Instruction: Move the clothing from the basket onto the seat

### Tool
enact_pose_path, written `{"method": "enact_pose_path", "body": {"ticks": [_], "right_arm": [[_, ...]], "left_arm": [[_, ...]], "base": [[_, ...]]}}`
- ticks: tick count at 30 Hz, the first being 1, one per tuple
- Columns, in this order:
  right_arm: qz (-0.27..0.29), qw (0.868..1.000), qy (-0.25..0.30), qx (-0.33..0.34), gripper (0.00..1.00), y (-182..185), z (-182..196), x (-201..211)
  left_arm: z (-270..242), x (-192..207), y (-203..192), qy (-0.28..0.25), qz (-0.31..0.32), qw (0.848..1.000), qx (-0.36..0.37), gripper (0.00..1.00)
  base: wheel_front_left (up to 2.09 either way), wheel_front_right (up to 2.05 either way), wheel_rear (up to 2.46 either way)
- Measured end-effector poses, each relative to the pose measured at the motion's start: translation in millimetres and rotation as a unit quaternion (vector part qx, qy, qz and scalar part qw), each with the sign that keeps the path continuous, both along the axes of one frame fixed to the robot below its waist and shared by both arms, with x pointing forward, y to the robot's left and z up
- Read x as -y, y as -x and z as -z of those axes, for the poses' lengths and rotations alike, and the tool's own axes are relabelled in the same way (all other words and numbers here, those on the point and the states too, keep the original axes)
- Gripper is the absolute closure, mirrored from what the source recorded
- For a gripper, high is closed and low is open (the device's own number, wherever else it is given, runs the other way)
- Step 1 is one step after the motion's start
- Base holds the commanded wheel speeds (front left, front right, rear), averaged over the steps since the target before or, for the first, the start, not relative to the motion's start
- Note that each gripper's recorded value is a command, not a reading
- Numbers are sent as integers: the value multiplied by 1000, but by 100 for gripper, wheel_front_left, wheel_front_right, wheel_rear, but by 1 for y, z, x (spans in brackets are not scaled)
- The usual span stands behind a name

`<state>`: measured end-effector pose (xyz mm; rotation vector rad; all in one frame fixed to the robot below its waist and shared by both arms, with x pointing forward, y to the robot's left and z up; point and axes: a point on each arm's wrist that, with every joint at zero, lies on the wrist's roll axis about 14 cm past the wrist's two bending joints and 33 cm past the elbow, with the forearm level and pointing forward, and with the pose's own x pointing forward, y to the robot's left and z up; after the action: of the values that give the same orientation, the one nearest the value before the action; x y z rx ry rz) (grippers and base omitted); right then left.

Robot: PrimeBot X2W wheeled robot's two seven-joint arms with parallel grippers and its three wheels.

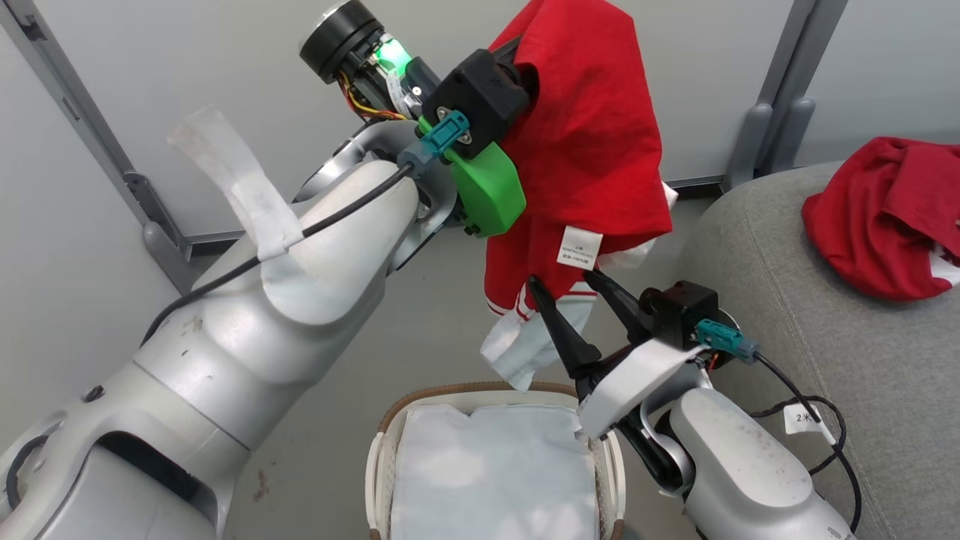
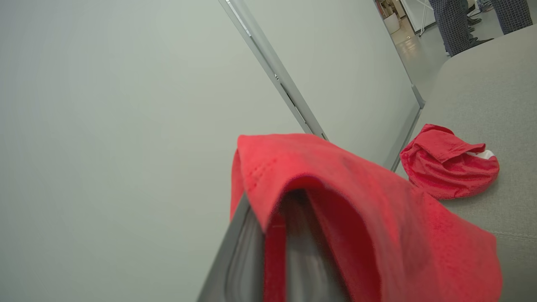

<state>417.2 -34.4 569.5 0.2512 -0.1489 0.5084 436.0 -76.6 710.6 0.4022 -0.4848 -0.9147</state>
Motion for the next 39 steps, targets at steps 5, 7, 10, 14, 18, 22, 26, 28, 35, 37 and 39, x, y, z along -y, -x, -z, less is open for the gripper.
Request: {"method": "enact_pose_path", "body": {"ticks": [5,7,10,14,18,22,26,28,35,37,39], "right_arm": [[-10,1000,0,5,0,-9,-7,-7],[-12,1000,-1,8,5,-12,-11,-9],[-16,1000,6,15,100,-14,-14,-12],[-14,1000,12,23,100,-15,-18,-11],[-2,1000,12,24,100,-15,-17,-4],[9,999,10,30,100,-16,-20,3],[21,999,8,35,100,-15,-22,11],[27,999,6,43,100,-16,-27,15],[52,997,1,57,100,-17,-34,31],[59,996,1,61,100,-17,-36,35],[67,996,3,63,100,-17,-35,40]], "left_arm": [[3,4,4,0,7,1000,-5,100],[4,6,5,-1,10,1000,-6,100],[6,7,7,0,13,1000,-10,100],[8,2,2,2,5,1000,-16,100],[14,-7,-4,7,-8,1000,-25,100],[23,-15,-9,14,-20,999,-40,100],[43,-25,-15,25,-36,996,-77,100],[52,-30,-17,37,-46,994,-94,61],[98,-45,-13,80,-76,979,-170,0],[106,-49,-10,101,-82,974,-187,0],[121,-54,-4,123,-91,965,-213,0]], "base": [[0,0,0],[0,0,0],[0,0,0],[0,0,0],[0,0,0],[0,0,0],[0,0,0],[0,0,0],[0,0,0],[0,0,0],[0,0,0]]}}
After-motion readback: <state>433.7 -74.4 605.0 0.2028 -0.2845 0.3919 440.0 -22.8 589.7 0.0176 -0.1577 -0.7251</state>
